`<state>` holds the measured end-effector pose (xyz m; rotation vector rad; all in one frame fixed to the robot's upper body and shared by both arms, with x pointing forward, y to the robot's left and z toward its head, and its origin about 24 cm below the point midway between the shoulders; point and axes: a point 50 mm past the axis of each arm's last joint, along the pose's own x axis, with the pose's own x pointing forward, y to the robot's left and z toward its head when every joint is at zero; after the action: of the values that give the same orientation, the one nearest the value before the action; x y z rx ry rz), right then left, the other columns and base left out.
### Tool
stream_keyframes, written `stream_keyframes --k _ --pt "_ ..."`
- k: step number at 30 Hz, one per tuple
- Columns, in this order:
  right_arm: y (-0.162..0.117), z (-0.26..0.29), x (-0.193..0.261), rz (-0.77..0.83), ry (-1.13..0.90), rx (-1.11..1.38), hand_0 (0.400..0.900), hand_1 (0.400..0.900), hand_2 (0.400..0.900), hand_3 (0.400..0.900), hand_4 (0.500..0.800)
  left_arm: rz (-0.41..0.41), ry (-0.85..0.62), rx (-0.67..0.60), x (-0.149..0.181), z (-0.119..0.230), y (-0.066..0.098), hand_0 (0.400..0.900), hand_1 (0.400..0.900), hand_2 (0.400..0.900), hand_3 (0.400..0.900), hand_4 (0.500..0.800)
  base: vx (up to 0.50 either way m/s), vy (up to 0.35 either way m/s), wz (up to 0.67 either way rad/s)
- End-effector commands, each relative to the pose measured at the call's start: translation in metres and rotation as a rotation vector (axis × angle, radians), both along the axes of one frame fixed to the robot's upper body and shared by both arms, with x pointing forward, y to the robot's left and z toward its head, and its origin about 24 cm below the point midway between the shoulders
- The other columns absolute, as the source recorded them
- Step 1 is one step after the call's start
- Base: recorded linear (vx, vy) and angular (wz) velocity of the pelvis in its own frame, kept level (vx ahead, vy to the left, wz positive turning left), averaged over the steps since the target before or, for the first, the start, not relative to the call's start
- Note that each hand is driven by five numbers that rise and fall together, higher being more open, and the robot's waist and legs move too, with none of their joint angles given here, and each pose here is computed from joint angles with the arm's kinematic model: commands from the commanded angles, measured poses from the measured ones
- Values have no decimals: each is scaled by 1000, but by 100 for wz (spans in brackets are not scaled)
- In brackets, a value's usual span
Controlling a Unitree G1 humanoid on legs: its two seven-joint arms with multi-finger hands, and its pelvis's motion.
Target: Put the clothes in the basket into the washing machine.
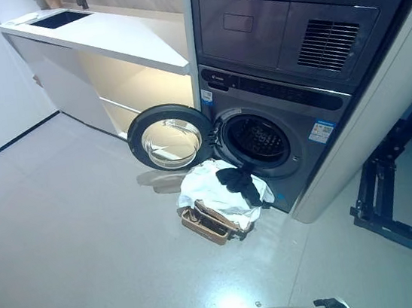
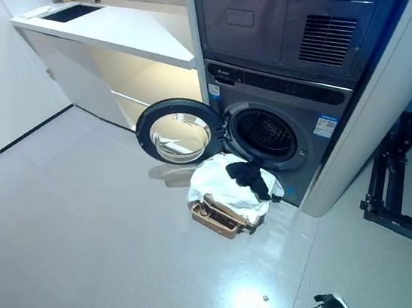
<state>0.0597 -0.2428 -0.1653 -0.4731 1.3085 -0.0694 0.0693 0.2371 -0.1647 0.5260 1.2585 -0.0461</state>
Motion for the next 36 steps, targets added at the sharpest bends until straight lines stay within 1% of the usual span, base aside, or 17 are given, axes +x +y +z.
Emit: stream_keyframes --k 1,4,9,11,13,17,20,24,29,33,36 --pt "-19 8 17 6 -41 -70 900 900 900 900 800 25 -50 3 17 3 0 900 900 900 900 800 9 110 -16" --pt "-21 10 24 -7 -63 -76 900 900 900 900 800 20 -66 8 23 4 1 900 900 900 900 800 -15 129 -9" --pt "-33 15 28 -24 -77 -110 900 900 900 900 800 2 -108 19 35 9 6 900 900 900 900 800 -10 125 9" --pt "-41 17 27 -49 -83 -134 900 900 900 900 800 30 -128 27 38 11 11 900 900 900 900 800 144 28 8" --pt "-45 19 27 -56 -84 -143 900 900 900 900 800 37 -142 27 41 13 12 900 900 900 900 800 192 -76 15" --pt "-47 20 29 -49 -92 -150 900 900 900 900 800 33 -169 23 50 14 9 900 900 900 900 800 260 -137 41" --pt "-45 18 25 -44 -78 -141 900 900 900 900 800 31 -168 16 50 14 6 900 900 900 900 800 310 -190 47" --pt "-39 16 24 -13 -62 -119 900 900 900 900 800 76 -169 -6 46 11 1 900 900 900 900 800 350 -238 39" --pt "-36 18 37 -4 -114 -107 900 900 900 900 800 97 -206 -32 53 13 -5 900 900 900 900 800 167 -289 32" --pt "-36 20 44 -6 -141 -109 900 900 900 900 800 114 -177 -29 42 9 -5 900 900 900 900 800 192 -169 5" --pt "-36 21 46 -2 -154 -113 900 900 900 900 800 116 -143 -14 32 7 -1 900 900 900 900 800 327 -47 -18"
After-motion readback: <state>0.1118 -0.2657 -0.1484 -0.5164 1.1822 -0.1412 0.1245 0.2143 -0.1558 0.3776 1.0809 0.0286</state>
